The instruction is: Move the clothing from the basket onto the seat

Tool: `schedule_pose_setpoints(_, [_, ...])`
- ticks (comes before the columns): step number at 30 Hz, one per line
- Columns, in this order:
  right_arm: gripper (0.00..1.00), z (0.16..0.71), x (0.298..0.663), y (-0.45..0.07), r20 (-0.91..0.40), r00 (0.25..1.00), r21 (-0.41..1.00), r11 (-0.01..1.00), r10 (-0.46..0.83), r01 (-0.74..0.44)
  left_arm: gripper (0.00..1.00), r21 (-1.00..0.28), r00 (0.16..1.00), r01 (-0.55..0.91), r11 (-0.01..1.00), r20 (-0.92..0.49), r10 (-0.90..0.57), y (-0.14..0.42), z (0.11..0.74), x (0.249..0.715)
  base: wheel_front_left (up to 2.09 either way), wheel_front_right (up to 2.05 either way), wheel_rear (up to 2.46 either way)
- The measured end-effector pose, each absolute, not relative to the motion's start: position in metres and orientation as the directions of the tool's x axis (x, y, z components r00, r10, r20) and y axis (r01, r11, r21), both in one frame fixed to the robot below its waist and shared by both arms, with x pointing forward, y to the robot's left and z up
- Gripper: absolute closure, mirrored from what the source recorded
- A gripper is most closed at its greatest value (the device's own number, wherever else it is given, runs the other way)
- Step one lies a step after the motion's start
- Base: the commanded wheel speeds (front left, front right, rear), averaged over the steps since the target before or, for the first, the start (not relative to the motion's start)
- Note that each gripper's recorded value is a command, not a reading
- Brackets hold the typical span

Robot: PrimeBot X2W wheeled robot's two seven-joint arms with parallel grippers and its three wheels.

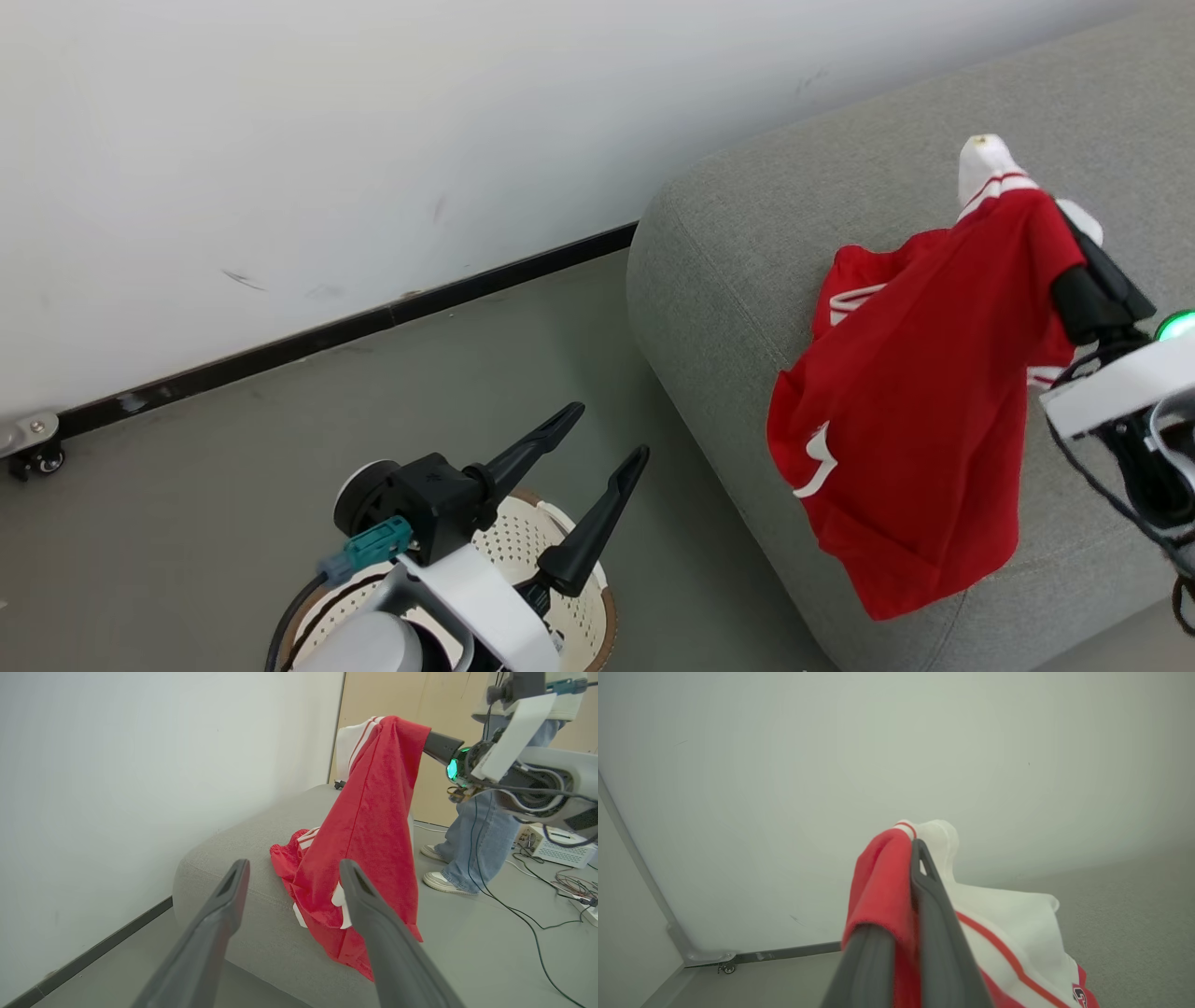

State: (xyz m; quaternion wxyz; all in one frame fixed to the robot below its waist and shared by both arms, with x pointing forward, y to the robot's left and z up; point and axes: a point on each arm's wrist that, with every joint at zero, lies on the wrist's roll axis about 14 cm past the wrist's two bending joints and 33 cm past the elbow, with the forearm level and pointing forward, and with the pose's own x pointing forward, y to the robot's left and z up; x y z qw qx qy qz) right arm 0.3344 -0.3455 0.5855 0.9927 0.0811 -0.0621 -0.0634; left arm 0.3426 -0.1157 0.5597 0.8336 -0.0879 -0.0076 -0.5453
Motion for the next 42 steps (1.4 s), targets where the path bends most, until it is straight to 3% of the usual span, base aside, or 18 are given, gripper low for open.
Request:
schedule_pose_setpoints(10, [1.0, 0.659, 0.374, -0.377, 0.168, 0.973, 0.06, 0.987, -0.158, 0.15, 0.0, -0.137, 0.478, 0.876, 0.463, 0.115, -0.871, -0.093, 0.558, 0.359, 0.0, 0.0, 0.0])
schedule_pose_setpoints(21, [1.0, 0.755, 0.394, -0.421, 0.306, 0.918, 0.042, 0.967, -0.251, 0.251, 0.0, -0.131, 0.52, 0.853, 0.506, 0.112, -0.847, -0.076, 0.555, 0.371, 0.0, 0.0, 0.0])
schedule_pose_setpoints(35, [1.0, 0.794, 0.402, -0.471, 0.341, 0.859, 0.037, 0.918, -0.382, 0.394, 0.0, -0.138, 0.537, 0.842, 0.522, 0.105, -0.837, -0.065, 0.553, 0.376, 0.0, 0.0, 0.0])
schedule_pose_setpoints(42, [1.0, 0.769, 0.418, -0.483, 0.273, 0.864, 0.03, 0.901, -0.424, 0.433, 0.0, -0.142, 0.546, 0.835, 0.532, 0.085, -0.834, -0.058, 0.547, 0.381, 0.0, 0.0, 0.0])
